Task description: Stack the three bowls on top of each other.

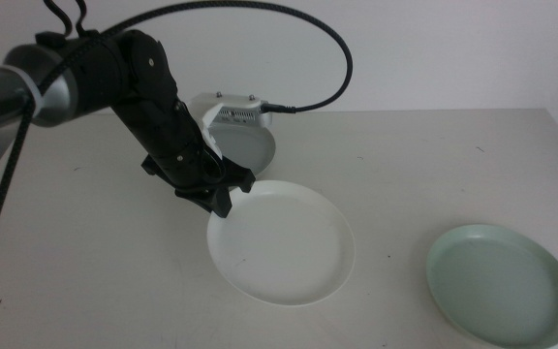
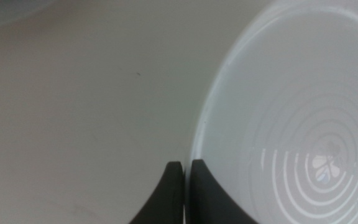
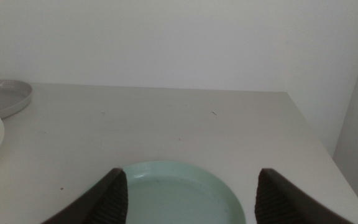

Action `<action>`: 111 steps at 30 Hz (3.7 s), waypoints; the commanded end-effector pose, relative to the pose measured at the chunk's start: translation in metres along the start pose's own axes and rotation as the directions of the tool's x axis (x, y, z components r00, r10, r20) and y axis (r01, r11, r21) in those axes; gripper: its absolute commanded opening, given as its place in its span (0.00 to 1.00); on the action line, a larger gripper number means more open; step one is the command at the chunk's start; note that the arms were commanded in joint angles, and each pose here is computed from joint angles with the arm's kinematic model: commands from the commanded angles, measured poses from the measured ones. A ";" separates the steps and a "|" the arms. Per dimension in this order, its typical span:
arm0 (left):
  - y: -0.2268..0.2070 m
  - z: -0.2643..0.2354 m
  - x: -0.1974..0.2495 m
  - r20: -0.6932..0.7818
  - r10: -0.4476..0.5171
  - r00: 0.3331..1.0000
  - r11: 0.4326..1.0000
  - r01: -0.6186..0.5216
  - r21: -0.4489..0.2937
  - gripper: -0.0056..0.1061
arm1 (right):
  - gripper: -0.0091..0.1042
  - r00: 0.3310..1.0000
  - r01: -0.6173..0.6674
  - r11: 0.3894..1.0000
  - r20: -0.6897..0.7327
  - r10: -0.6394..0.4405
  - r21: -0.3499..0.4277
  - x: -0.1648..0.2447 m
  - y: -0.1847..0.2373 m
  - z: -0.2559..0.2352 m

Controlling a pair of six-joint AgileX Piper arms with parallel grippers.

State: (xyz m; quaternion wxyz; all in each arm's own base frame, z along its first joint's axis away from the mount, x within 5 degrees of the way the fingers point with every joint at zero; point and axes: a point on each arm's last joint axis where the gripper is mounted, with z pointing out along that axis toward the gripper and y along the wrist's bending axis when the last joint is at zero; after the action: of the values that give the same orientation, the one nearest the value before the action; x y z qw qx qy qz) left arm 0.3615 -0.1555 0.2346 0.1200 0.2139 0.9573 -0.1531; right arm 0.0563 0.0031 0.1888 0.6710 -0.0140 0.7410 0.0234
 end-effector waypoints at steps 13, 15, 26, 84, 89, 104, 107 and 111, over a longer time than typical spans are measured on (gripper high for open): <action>-0.008 0.029 -0.003 0.058 -0.056 0.997 0.997 0.054 0.051 0.05 | 0.54 0.993 0.014 1.000 0.117 -0.015 0.008 -0.012 0.000 -0.003; -0.007 0.029 -0.004 0.065 -0.065 0.996 0.997 0.062 0.050 0.07 | 0.54 0.993 0.014 1.000 0.117 -0.015 0.008 -0.012 0.000 -0.003; -0.007 0.029 -0.005 0.072 -0.069 0.995 0.997 0.066 0.048 0.63 | 0.54 0.993 0.014 1.000 0.117 -0.015 0.008 -0.012 0.000 -0.003; 0.151 0.023 -0.117 0.375 -0.245 0.894 0.917 0.339 -0.209 0.89 | 0.54 0.993 0.014 1.000 0.117 -0.015 0.008 -0.012 0.000 -0.003; 0.152 0.028 -0.117 0.374 -0.258 0.891 0.919 0.346 -0.191 0.68 | 0.54 0.993 0.014 1.000 0.117 -0.015 0.008 -0.012 0.000 -0.003; 0.151 0.026 -0.116 0.357 -0.217 0.908 0.929 0.305 -0.209 0.05 | 0.54 0.993 0.014 1.000 0.117 -0.015 0.008 -0.012 0.000 -0.003; 0.151 0.015 -0.116 0.371 -0.215 0.904 0.930 0.305 -0.205 0.05 | 0.54 0.993 0.014 1.000 0.117 -0.015 0.008 -0.012 0.000 -0.003; 0.142 -0.013 -0.117 0.400 -0.199 0.895 0.932 0.299 -0.206 0.05 | 0.54 0.993 0.014 1.000 0.117 -0.015 0.008 -0.012 0.000 -0.003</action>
State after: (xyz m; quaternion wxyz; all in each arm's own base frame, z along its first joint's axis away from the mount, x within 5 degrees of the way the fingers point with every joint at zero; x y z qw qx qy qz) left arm 0.5318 -0.0748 0.1787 0.2291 0.0379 0.9701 -0.0710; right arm 0.0563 0.0031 0.1888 0.6710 -0.0140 0.7410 0.0234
